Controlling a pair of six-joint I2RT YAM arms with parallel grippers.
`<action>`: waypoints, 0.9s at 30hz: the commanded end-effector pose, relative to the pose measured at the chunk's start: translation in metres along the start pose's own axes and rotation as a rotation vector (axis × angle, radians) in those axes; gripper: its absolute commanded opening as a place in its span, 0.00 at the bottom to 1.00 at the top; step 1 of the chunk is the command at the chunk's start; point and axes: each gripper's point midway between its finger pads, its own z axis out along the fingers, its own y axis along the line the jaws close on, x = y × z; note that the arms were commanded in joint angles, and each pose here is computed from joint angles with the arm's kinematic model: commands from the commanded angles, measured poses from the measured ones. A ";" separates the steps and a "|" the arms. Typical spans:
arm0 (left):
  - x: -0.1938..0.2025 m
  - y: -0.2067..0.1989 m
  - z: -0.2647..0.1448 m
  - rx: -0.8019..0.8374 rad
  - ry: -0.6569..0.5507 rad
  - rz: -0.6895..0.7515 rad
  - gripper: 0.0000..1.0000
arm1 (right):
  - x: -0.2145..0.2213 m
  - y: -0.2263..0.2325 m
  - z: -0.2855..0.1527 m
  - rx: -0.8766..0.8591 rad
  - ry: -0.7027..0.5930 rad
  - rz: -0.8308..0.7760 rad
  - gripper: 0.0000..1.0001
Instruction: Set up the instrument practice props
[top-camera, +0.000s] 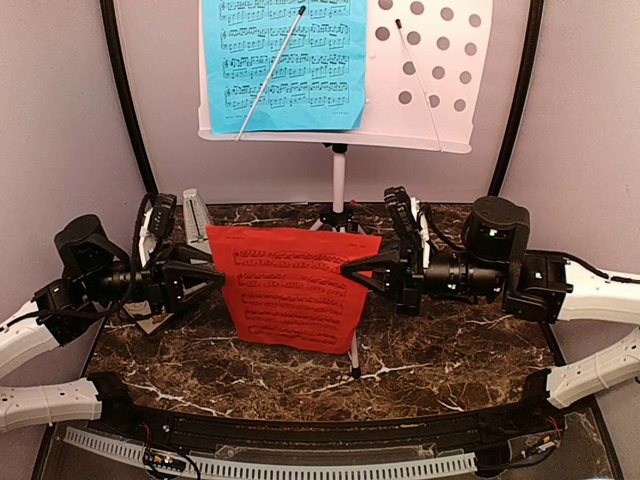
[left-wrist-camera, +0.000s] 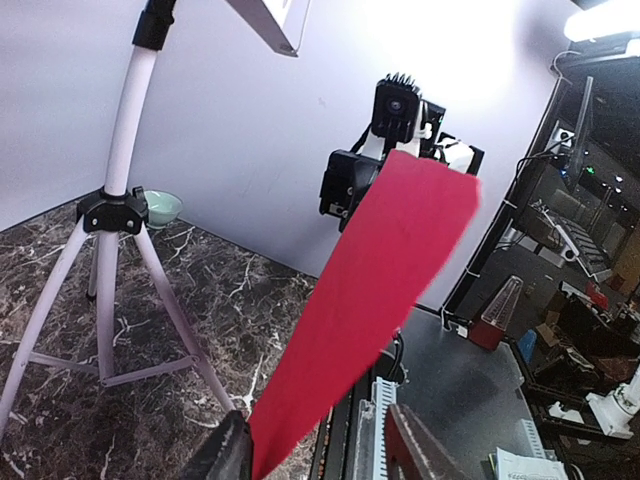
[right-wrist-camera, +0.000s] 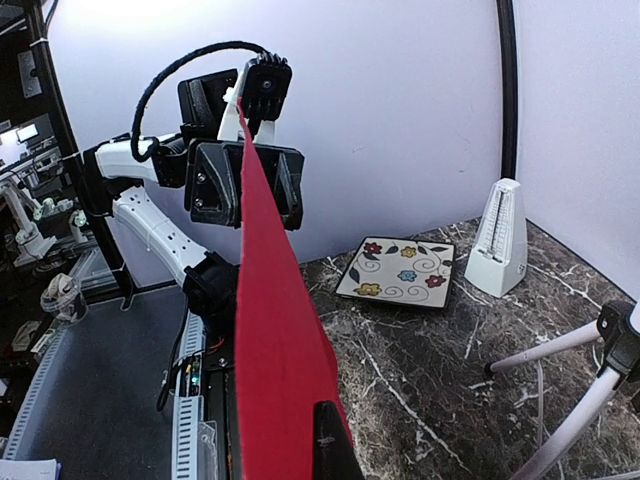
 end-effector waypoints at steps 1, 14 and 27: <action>0.006 0.009 0.007 -0.037 -0.024 0.062 0.50 | -0.013 0.002 -0.001 -0.005 0.016 -0.021 0.00; 0.016 0.014 0.019 -0.047 -0.019 0.145 0.51 | -0.030 0.013 -0.002 -0.054 0.033 -0.033 0.00; 0.014 0.011 0.012 -0.056 -0.038 0.163 0.22 | -0.040 0.019 -0.010 -0.067 0.020 -0.058 0.00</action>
